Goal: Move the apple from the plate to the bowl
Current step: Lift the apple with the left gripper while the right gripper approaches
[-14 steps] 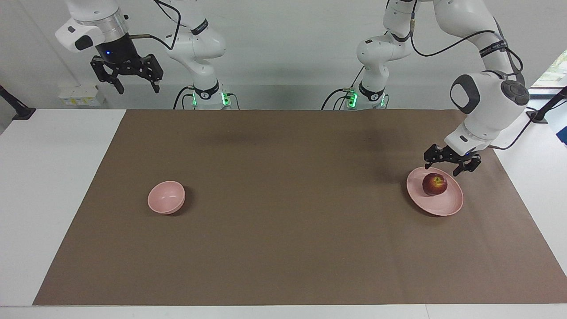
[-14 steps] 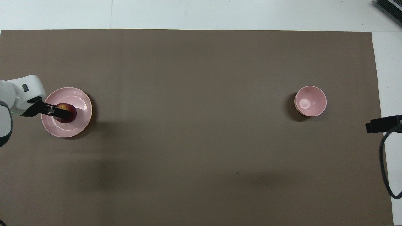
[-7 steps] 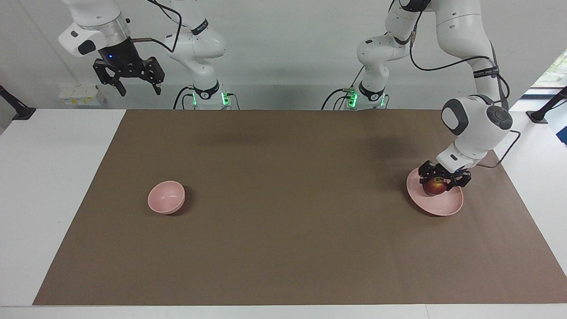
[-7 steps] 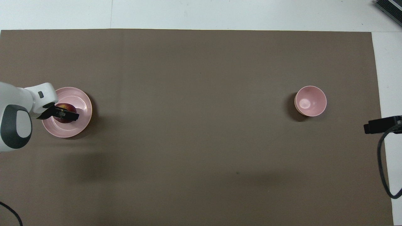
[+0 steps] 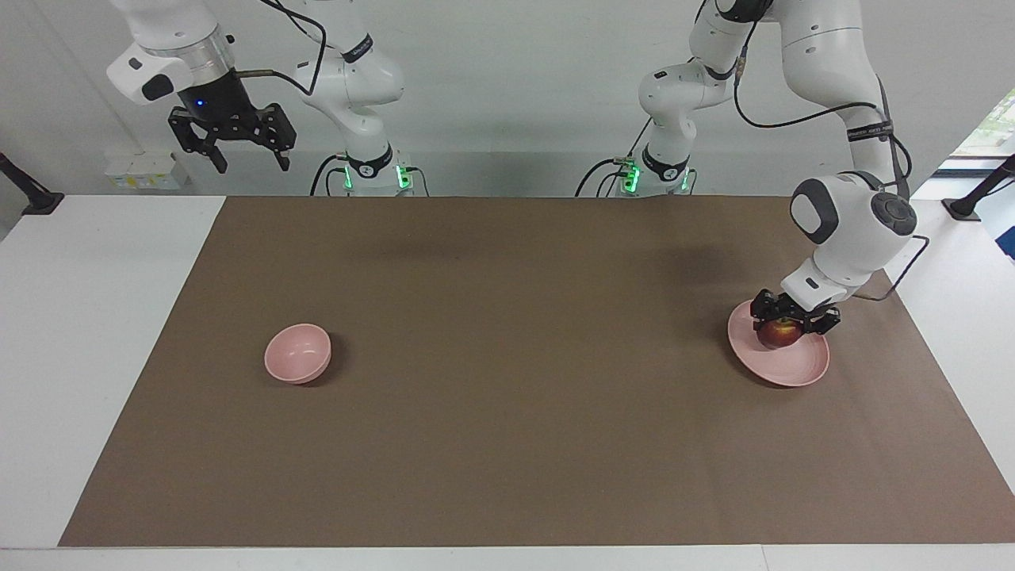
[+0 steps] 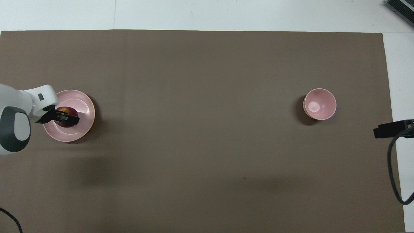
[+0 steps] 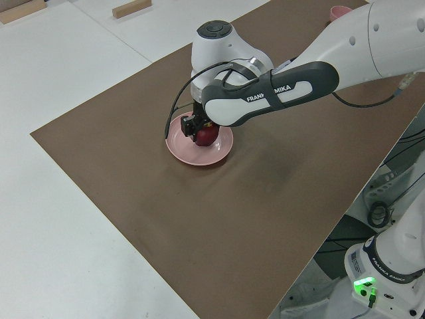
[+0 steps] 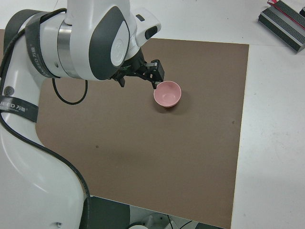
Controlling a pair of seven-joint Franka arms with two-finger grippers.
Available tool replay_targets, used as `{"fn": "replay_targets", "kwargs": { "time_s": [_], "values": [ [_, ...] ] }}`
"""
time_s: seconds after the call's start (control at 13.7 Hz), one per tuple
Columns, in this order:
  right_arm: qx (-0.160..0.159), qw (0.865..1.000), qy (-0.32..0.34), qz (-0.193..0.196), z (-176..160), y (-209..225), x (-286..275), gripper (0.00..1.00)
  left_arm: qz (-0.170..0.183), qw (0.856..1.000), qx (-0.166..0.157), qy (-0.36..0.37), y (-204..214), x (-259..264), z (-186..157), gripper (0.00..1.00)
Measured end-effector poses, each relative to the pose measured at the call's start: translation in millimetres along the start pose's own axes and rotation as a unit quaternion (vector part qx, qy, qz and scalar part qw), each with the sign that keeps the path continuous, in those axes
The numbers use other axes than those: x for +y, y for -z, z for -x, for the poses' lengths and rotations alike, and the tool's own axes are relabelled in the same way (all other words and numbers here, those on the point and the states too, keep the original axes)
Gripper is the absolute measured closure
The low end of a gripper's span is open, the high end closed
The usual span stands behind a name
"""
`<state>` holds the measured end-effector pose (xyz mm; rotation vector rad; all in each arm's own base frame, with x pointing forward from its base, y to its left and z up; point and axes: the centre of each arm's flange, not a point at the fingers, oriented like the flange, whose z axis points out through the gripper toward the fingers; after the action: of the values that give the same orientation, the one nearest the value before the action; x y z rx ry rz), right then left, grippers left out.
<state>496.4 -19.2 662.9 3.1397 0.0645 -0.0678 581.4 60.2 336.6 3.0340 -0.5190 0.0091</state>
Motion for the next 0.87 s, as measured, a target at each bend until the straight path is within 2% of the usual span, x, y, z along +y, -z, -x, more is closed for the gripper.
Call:
{"fn": "replay_targets", "kwargs": {
  "time_s": [0.29,0.51,0.73,0.87],
  "values": [
    [-0.002,1.000,0.001,0.000,0.3,-0.7,-0.1,0.00,0.013,0.998,-0.026,0.053,52.6,15.1,-25.0,0.22],
    [-0.017,1.000,0.001,-0.002,5.2,-1.8,-0.3,0.00,0.016,0.993,-0.043,0.105,100.2,44.6,-44.8,0.22],
    [-0.013,1.000,0.000,-0.002,8.5,2.5,1.4,0.00,0.013,0.987,-0.041,0.156,109.4,109.0,-68.5,0.22],
    [-0.012,1.000,-0.002,-0.016,8.7,2.4,2.1,0.00,0.019,0.979,-0.044,0.198,107.4,156.5,-78.8,0.22]
  ]
}}
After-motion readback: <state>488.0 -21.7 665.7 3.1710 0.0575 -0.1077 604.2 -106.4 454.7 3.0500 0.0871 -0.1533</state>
